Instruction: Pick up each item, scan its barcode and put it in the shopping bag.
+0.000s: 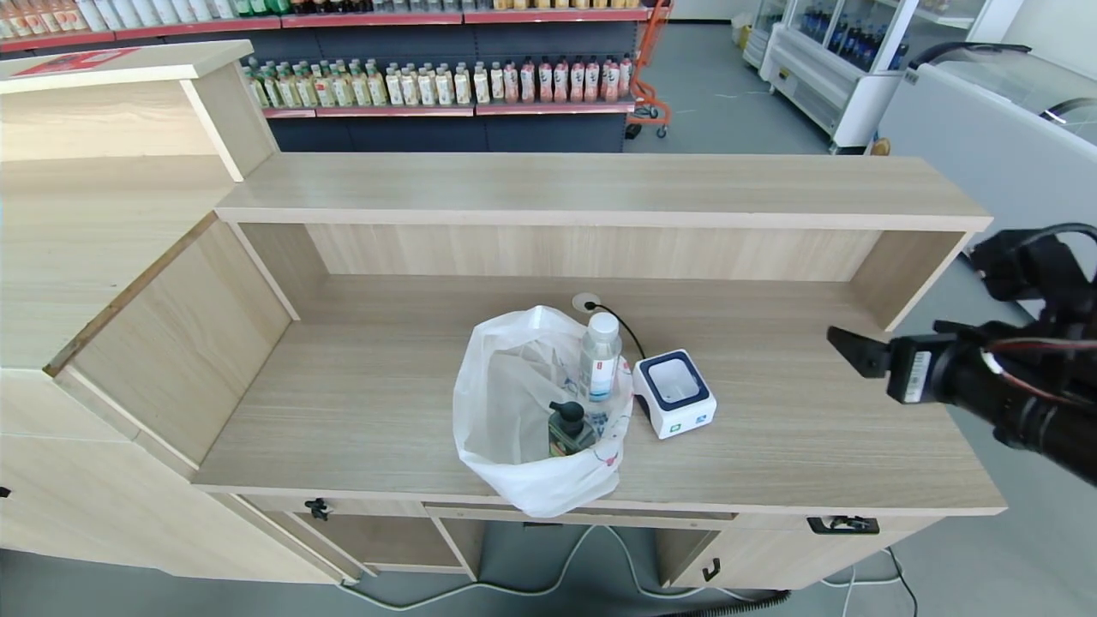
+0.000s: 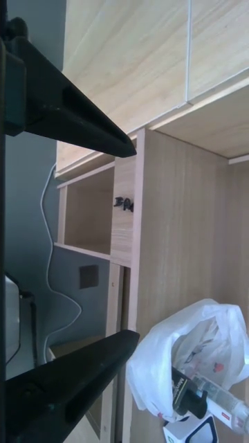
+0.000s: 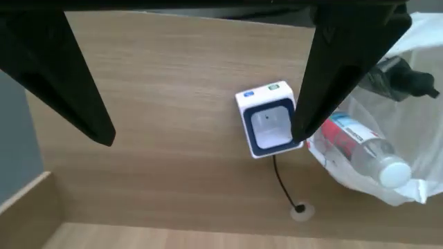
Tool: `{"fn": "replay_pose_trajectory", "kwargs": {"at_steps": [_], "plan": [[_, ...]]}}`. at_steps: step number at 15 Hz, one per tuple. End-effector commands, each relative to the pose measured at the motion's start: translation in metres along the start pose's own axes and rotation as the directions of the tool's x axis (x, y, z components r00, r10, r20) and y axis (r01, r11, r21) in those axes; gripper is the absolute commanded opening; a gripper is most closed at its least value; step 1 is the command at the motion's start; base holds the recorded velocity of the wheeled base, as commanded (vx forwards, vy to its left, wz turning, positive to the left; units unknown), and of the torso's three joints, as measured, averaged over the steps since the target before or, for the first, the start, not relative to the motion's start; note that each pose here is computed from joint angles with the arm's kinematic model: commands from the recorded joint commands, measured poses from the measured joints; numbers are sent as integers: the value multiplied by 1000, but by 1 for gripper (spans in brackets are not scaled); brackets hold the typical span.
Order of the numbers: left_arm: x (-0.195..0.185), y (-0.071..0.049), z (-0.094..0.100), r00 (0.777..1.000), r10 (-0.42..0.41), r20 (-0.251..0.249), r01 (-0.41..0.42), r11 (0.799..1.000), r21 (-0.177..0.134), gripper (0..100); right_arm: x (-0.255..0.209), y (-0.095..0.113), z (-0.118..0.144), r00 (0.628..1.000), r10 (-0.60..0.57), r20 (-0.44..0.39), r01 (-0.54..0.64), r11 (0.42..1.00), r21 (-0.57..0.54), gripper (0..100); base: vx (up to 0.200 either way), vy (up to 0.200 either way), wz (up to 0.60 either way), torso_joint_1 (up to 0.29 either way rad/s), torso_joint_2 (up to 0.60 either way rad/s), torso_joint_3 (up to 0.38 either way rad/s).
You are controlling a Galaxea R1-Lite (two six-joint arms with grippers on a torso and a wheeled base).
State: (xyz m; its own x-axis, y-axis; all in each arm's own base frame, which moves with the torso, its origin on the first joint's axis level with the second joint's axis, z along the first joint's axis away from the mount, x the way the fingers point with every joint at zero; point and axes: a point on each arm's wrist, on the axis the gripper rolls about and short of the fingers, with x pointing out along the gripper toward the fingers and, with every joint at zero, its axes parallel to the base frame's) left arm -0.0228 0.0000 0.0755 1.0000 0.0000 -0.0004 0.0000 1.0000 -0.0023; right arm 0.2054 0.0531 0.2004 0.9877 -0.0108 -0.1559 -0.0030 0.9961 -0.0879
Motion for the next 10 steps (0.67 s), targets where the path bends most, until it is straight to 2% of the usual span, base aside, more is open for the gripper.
{"fn": "replay_pose_trajectory", "kwargs": {"at_steps": [1,3,6,7,9,10], "plan": [[0,0,0,1000,0,0,0,1000,-1,100,-85,-23,-32,990,-140,-19,139,990,-37,100,0,0,0,0,0,0],[0,0,0,1000,0,0,0,1000,-1,100,-99,-27,-38,986,-165,-24,164,985,-43,100,0,0,0,0,0,0],[0,0,0,1000,0,0,0,1000,-1,100,-105,-26,-36,993,-117,7,117,993,-21,100,0,0,0,0,0,0],[0,0,0,1000,0,0,0,1000,-1,100,-110,-28,-41,1000,-10,26,10,1000,-2,100,0,0,0,0,0,0],[0,0,0,1000,0,0,0,1000,-1,100,-116,-36,-56,1000,5,8,-4,1000,-5,100,0,0,0,0,0,0],[0,0,0,1000,0,0,0,1000,-1,100,-134,-44,-91,999,-29,-13,29,999,-27,100,0,0,0,0,0,0]]}}
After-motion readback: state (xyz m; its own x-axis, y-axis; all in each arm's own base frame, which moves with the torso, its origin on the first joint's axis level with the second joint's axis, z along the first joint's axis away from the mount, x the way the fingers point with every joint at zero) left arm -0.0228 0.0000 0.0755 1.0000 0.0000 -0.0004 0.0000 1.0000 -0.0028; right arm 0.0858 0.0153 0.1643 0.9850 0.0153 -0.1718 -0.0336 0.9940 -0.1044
